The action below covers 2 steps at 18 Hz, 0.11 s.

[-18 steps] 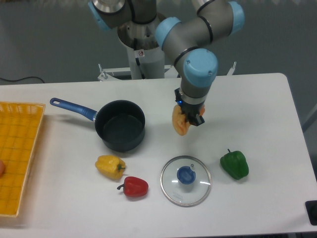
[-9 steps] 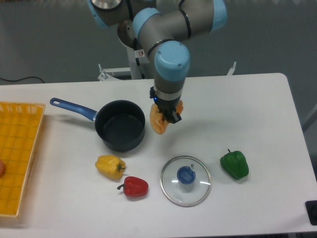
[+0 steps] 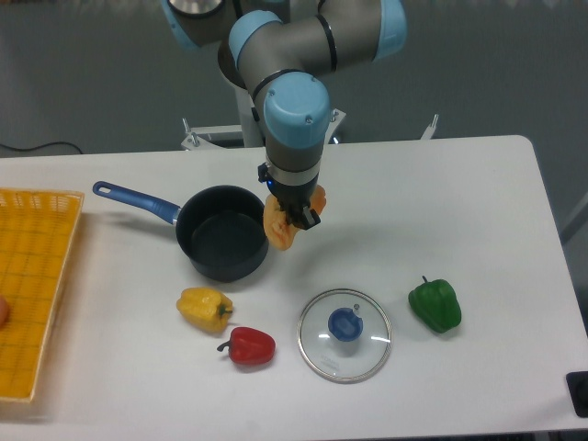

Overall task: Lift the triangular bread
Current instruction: 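Lift the bread and carry it toward the blue saucepan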

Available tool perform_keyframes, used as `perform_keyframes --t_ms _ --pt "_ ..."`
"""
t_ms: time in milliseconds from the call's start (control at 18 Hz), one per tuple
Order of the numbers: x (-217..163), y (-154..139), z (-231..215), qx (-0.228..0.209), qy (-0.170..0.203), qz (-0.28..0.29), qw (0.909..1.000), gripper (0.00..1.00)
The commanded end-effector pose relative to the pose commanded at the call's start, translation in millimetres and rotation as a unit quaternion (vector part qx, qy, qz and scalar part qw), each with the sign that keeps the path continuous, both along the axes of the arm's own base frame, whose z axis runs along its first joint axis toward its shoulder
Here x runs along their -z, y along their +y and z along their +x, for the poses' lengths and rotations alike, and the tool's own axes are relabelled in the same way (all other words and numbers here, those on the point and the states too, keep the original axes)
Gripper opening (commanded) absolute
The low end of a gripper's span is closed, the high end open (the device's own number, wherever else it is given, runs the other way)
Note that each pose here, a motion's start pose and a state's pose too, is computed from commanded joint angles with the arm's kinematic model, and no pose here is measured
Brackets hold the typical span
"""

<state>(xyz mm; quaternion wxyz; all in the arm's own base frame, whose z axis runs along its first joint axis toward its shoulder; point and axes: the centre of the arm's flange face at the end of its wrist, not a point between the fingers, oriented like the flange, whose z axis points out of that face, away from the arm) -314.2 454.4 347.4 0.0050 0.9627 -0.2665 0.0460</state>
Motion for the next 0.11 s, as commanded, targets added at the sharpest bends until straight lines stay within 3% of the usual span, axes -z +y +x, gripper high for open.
perform_keyframes --t_ms 111 --pt "1.9 -1.0 1.2 0.0 -0.001 -0.001 1.0 0.04"
